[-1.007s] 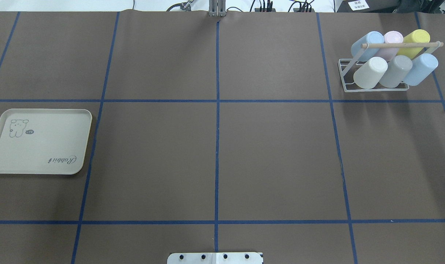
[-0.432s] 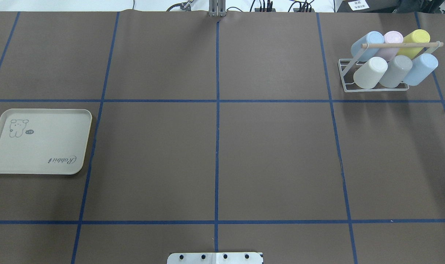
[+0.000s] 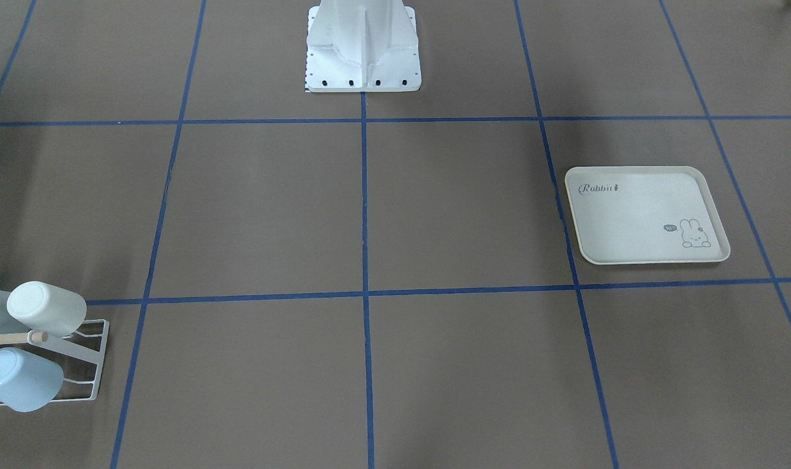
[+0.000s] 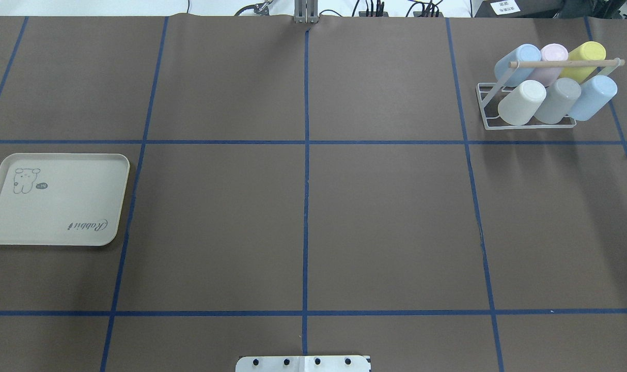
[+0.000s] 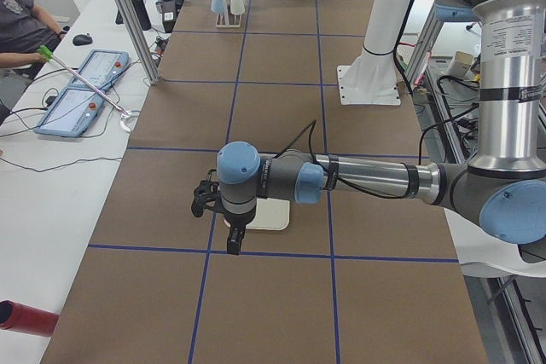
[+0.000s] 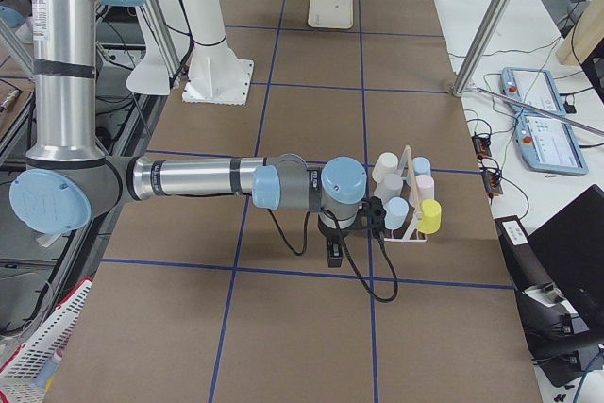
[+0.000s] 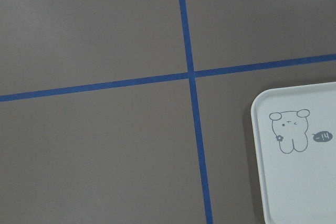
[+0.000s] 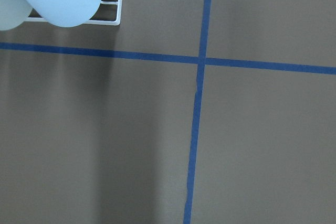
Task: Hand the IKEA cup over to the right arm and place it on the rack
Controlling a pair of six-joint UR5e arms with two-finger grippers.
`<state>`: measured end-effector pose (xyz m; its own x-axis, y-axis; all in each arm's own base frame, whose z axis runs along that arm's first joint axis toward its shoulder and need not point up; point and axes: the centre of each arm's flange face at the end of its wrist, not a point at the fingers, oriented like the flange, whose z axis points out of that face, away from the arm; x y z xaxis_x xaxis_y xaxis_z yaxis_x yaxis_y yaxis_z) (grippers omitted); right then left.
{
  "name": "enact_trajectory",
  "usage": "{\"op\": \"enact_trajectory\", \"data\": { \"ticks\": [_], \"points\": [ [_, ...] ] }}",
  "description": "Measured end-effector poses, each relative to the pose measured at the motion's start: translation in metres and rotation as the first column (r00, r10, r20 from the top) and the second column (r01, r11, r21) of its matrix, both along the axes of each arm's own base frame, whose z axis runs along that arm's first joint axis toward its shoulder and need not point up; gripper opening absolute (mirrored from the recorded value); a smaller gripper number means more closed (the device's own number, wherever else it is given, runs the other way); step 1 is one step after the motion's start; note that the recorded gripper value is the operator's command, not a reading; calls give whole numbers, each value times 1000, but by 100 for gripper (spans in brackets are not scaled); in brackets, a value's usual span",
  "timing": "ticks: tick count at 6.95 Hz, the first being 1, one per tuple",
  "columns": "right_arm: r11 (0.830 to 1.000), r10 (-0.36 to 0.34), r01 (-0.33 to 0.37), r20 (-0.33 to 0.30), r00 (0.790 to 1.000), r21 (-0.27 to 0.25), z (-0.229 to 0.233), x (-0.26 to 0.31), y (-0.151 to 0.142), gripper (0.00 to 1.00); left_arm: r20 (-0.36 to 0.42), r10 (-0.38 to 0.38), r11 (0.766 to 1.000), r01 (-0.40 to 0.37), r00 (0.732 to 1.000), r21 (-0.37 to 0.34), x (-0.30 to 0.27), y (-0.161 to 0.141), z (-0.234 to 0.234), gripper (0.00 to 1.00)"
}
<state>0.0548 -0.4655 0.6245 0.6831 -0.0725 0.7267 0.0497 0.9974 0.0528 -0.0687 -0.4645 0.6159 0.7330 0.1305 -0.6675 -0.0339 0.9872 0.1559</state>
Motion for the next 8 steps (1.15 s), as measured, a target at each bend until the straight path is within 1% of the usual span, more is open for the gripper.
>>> {"op": "enact_trajectory", "data": {
  "ticks": [4,6,8],
  "points": [
    [1000,8,-8,-3,1000,-15,4,0,-1,99,6,-7,1000,7,1000,-6,-1,-2,0,100],
    [1000,11,-11,-4,1000,-23,6,1,1,99,5,-38,999,38,999,-37,-1,-2,1,100],
    [999,18,-18,-10,1000,-34,11,4,4,99,3,-55,997,55,998,-53,-1,-3,2,100]
  ]
}}
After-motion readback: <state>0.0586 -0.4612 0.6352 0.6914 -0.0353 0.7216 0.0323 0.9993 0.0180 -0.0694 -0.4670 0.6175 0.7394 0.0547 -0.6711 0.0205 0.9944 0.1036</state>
